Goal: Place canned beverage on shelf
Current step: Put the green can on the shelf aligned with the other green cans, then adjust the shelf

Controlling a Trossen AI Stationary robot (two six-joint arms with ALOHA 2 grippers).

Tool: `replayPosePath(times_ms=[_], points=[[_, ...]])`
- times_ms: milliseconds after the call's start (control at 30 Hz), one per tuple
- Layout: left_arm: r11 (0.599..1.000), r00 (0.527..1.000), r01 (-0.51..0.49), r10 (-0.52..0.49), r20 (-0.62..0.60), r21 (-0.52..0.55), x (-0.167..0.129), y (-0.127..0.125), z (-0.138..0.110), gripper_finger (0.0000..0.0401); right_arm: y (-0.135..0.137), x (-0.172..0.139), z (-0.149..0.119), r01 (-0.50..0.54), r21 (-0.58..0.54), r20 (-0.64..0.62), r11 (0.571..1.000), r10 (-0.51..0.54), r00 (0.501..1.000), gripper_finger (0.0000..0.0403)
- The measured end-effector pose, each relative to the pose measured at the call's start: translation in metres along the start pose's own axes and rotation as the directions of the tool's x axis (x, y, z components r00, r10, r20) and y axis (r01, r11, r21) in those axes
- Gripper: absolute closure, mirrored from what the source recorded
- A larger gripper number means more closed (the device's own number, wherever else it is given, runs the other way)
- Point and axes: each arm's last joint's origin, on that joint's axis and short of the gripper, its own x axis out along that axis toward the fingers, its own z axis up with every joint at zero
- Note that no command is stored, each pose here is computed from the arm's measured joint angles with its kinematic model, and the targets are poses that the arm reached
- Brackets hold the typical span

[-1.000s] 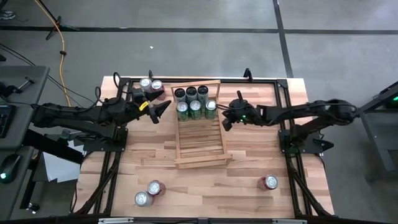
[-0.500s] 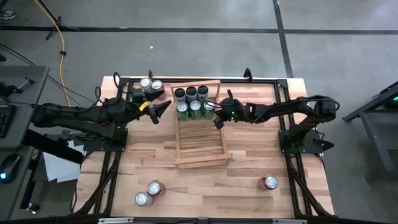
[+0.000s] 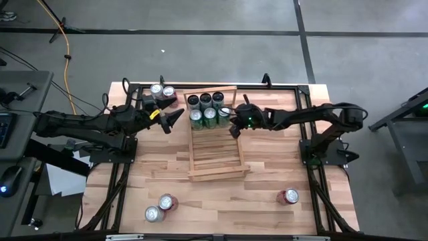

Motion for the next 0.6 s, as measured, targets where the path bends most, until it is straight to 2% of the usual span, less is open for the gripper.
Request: replayPosePath(times_ms=[100,200,300,367,467,600], points=[[1.000,1.000,0.022,-0.022,-0.008,0.000,0.000,-0.001,0.000,0.0044,-0.001,-0.017,0.002,-0.037,-0.027,-0.050,0.999,0.035,0.998,0.0403],[0.999,0.999,0.038,-0.038,-0.022,0.004,0.000,-0.001,-0.001,0.0044,0.002,-0.044,0.007,-0.165,-0.023,-0.098,0.986,0.162,0.982,0.0403],[0.999,0.998,0.039,-0.038,-0.046,0.017,0.000,0.000,-0.003,0.0044,0.010,-0.074,0.007,-0.351,-0.010,-0.163,0.936,0.345,0.925,0.0403],[0.999,0.998,0.034,-0.032,-0.062,0.026,0.000,0.000,-0.005,0.0044,0.019,-0.092,0.004,-0.435,0.002,-0.193,0.901,0.427,0.883,0.0403],[0.999,0.997,0.030,-0.028,-0.072,0.032,0.000,0.001,-0.006,0.0044,0.033,-0.110,-0.005,-0.467,0.010,-0.233,0.884,0.457,0.859,0.0403],[0.999,0.997,0.026,-0.023,-0.071,0.033,0.000,0.001,-0.006,0.0044,0.053,-0.119,-0.018,-0.462,0.009,-0.248,0.887,0.450,0.858,0.0403]])
